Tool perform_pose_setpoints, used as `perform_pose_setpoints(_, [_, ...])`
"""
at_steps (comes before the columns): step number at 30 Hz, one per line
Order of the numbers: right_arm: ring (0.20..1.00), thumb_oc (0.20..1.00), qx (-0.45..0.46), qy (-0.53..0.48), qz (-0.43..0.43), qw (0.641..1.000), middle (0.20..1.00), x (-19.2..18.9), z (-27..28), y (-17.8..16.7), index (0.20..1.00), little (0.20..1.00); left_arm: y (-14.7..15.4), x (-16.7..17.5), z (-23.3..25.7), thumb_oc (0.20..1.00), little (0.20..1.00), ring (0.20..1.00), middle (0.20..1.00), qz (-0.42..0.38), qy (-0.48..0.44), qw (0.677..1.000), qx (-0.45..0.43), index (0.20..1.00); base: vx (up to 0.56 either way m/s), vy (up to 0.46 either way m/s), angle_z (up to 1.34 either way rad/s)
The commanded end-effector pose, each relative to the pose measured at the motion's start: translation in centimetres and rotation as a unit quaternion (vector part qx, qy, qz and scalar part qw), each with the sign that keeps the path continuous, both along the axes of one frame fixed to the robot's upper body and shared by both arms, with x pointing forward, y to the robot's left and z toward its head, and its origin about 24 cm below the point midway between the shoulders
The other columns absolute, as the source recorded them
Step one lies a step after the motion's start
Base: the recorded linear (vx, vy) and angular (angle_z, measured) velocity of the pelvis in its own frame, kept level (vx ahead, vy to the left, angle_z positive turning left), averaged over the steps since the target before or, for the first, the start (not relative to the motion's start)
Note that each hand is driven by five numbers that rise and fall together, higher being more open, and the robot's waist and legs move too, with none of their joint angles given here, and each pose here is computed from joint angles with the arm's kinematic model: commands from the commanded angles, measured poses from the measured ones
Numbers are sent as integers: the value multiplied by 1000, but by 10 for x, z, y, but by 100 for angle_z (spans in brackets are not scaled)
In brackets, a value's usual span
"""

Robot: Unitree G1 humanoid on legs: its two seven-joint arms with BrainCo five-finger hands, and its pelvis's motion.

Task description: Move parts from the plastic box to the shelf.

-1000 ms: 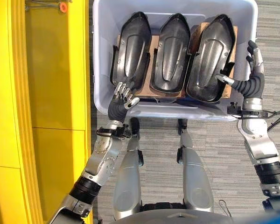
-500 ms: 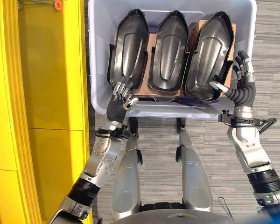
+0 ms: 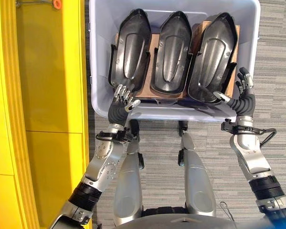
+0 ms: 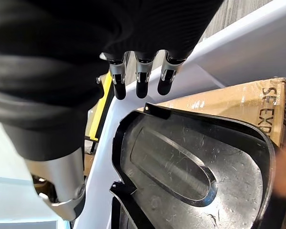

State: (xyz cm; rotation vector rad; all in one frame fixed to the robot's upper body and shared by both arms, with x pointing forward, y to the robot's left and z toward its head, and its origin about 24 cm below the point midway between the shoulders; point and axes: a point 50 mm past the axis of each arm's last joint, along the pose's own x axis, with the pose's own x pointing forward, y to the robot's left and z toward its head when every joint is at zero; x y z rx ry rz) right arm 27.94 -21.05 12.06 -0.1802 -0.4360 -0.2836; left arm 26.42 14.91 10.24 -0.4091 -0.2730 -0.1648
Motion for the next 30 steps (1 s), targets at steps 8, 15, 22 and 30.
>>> perform_pose_setpoints(8, [1000,1000,22,-17,-36,999,1000,1,1,-12,1000,1000,11,-6,11,1000,1000,1000,1000,16,-36,999,4,1000,-2,-2,-2])
perform_pose_setpoints(15, [1000,1000,34,-2,-22,999,1000,9,-5,-3,1000,1000,10,-5,12,1000,1000,1000,1000,17,-39,999,2,1000,0,0,0])
perform_pose_setpoints(22, [1000,1000,51,11,-15,999,1000,16,-10,4,1000,1000,9,-5,13,1000,1000,1000,1000,18,-39,999,1,1000,0,0,0])
perform_pose_setpoints(30, [1000,1000,86,18,-42,995,1000,29,-11,4,1000,1000,6,-3,14,1000,1000,1000,1000,17,-40,999,-9,1000,0,0,0])
